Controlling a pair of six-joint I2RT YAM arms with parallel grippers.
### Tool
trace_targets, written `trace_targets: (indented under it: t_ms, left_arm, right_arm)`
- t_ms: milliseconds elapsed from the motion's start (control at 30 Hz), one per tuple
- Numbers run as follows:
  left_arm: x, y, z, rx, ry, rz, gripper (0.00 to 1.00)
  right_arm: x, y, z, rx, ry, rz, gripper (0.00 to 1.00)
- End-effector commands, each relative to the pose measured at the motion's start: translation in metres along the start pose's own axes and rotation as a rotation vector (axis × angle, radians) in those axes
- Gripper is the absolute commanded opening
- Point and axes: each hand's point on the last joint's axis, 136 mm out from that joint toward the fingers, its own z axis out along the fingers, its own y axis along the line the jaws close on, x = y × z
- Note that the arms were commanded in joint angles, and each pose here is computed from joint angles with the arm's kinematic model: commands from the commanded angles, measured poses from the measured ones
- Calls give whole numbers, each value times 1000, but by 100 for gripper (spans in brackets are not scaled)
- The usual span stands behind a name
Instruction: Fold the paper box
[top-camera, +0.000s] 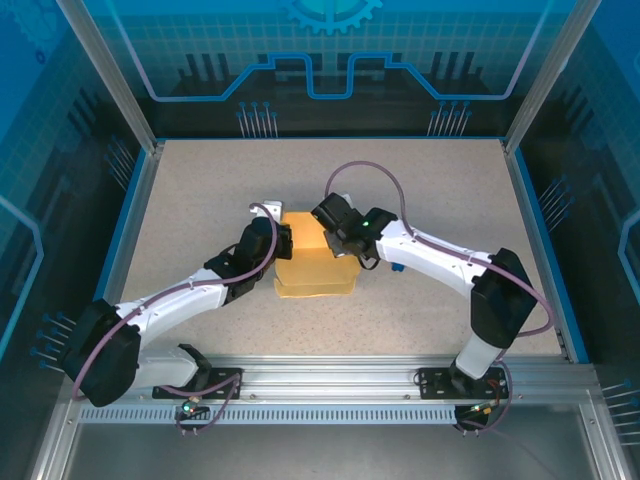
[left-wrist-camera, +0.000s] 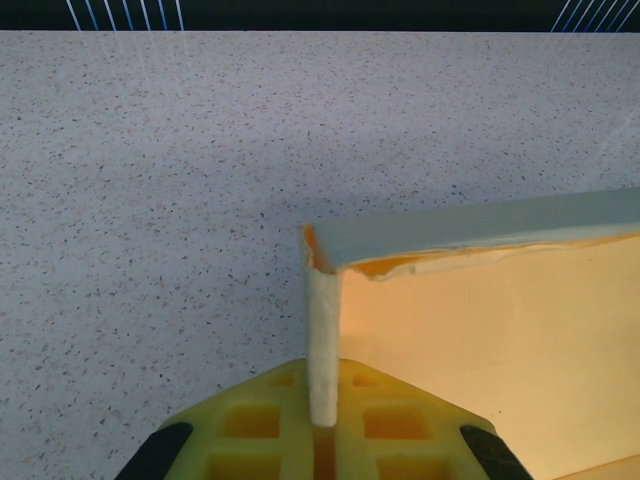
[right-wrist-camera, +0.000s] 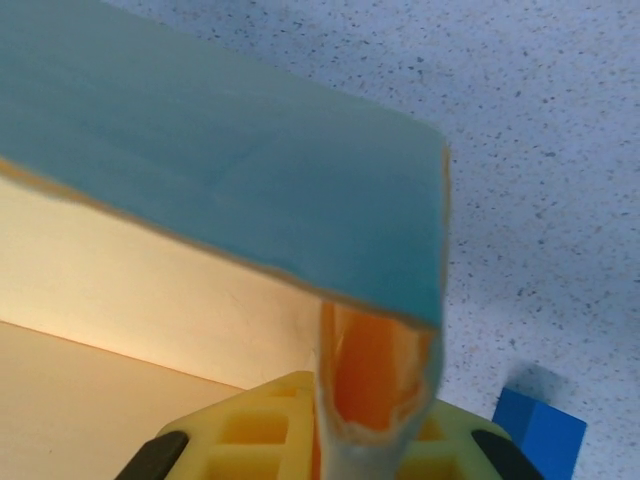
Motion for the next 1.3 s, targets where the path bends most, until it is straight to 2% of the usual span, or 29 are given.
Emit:
trace_targets:
  t_ms: [0, 467, 700, 1067, 1267]
  left_arm:
    - [-4, -4, -1, 13, -17, 10, 2]
    - [-1, -2, 1, 3, -12, 10, 2]
    - [-3, -4, 3, 4, -13, 16, 2]
    - [-3, -6, 5, 11, -10, 24, 2]
    - [-3, -6, 6, 10, -9, 28, 2]
  right_arm:
    - [16, -16, 0, 136, 63, -116, 10]
    - [24, -32, 10, 290, 151, -217, 9]
    - [16, -14, 9, 180, 132, -192, 11]
    - [-4, -3, -10, -2, 69, -89, 25]
    - [-9, 0, -13, -53, 58, -42, 42]
